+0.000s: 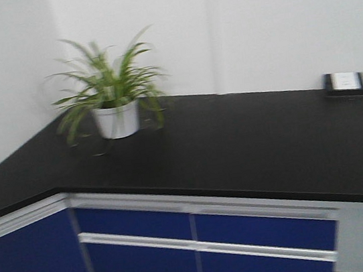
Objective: Grab transparent chemical and place on left bench
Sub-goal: 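Drive the base to the bench with white trays, holding the pipette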
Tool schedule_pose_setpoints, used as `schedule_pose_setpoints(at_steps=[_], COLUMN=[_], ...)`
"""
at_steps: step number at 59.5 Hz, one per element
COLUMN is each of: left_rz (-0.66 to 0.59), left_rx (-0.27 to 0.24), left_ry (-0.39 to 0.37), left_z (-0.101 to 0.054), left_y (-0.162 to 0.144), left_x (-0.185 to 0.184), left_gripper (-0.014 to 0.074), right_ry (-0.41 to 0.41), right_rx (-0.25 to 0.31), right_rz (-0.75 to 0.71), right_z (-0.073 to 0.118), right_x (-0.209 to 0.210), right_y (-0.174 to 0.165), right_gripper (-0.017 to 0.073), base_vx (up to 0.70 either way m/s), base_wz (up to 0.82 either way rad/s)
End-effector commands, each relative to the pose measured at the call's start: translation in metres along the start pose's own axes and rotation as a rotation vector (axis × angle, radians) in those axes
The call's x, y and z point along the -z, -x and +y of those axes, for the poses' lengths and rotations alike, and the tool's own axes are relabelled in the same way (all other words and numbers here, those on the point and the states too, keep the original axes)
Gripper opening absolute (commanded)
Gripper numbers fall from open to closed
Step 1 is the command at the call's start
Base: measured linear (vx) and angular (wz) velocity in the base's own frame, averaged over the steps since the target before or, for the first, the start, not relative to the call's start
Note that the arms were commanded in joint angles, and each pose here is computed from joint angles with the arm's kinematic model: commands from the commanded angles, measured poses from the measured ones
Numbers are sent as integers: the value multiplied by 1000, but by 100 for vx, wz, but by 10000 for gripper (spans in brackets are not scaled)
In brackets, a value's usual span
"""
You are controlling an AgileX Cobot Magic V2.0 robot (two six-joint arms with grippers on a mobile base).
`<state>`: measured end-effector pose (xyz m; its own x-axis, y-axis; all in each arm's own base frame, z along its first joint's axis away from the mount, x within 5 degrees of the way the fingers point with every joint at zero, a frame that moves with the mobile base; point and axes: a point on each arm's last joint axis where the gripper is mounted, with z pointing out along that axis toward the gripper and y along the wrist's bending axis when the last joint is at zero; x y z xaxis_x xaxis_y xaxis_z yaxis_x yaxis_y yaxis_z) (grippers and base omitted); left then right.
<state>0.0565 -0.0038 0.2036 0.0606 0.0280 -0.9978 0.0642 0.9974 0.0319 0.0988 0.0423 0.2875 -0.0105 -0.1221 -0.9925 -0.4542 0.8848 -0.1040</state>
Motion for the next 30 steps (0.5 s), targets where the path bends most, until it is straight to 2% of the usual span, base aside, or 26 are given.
schedule_pose_setpoints(at_steps=[1, 30], left_rz=[-81, -81], left_rx=[9, 9], left_ry=[2, 2], left_z=[0, 0], left_y=[3, 3], left_x=[1, 1], left_gripper=[-4, -4], right_ry=[-9, -9], right_rx=[-13, -12], right_rz=[-33, -33], right_z=[-2, -2], right_x=[0, 0], right_y=[10, 10], right_gripper=[-3, -3], base_vx=[-16, -13], base_wz=[74, 76])
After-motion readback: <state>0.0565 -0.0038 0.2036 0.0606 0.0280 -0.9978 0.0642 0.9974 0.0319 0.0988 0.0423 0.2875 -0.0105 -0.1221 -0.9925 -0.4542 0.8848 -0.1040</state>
